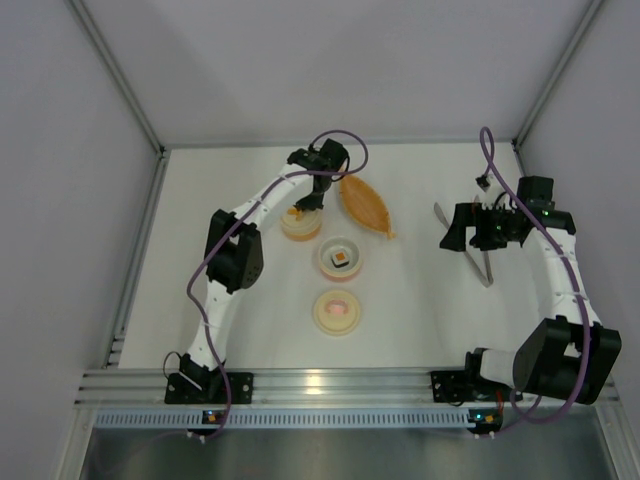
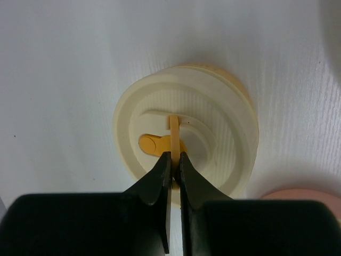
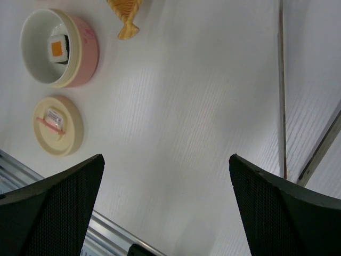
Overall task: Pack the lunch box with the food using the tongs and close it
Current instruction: Close the box lid on the packing box.
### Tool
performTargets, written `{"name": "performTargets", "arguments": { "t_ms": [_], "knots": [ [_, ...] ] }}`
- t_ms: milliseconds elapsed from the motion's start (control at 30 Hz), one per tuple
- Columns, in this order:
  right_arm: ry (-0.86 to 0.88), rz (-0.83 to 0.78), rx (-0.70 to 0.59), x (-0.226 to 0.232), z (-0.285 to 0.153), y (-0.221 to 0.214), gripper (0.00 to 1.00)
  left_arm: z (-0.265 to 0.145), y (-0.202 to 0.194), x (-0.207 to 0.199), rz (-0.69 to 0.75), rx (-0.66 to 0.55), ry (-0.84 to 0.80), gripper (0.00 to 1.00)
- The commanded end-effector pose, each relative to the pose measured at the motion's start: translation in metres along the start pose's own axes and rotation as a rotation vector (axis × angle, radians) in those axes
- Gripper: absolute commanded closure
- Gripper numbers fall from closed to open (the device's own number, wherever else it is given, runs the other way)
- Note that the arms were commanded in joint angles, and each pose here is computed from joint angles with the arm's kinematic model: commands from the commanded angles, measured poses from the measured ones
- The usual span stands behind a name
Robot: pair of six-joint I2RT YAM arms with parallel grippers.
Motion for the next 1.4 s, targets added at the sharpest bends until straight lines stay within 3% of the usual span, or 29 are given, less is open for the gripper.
{"name": "performTargets", "arguments": {
  "t_ms": [0, 967, 1233, 1367],
  "knots": [
    [0.014, -0.04, -0.052, 0.005, 0.0, 0.01, 0.01, -0.009, 0.009, 0.001, -0.017, -0.02, -0.016, 1.0],
    [0.017, -0.028, -0.045, 0.003, 0.003, 0.01, 0.01, -0.017, 0.019, 0.001, -0.003, -0.06, -0.035, 1.0],
    [0.018, -0.022, -0.04, 0.002, 0.004, 0.009, 0.01, -0.01, 0.016, -0.008, 0.02, -0.047, -0.06, 0.93],
    [0.02, -0.022, -0.039, 0.002, 0.005, 0.01, 0.01, -0.009, 0.015, -0.014, 0.025, -0.041, -0.086, 0.85]
  ]
}}
Point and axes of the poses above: each gripper's point midway between its finger pads, its own z axis out along the fingers, its own x axis along the line the jaws close on, y = z × x, the point moved 1 cm from there along -z, back along the fingers, and after that the axes turned 2 degrees about -z, right-handed, at the moved point
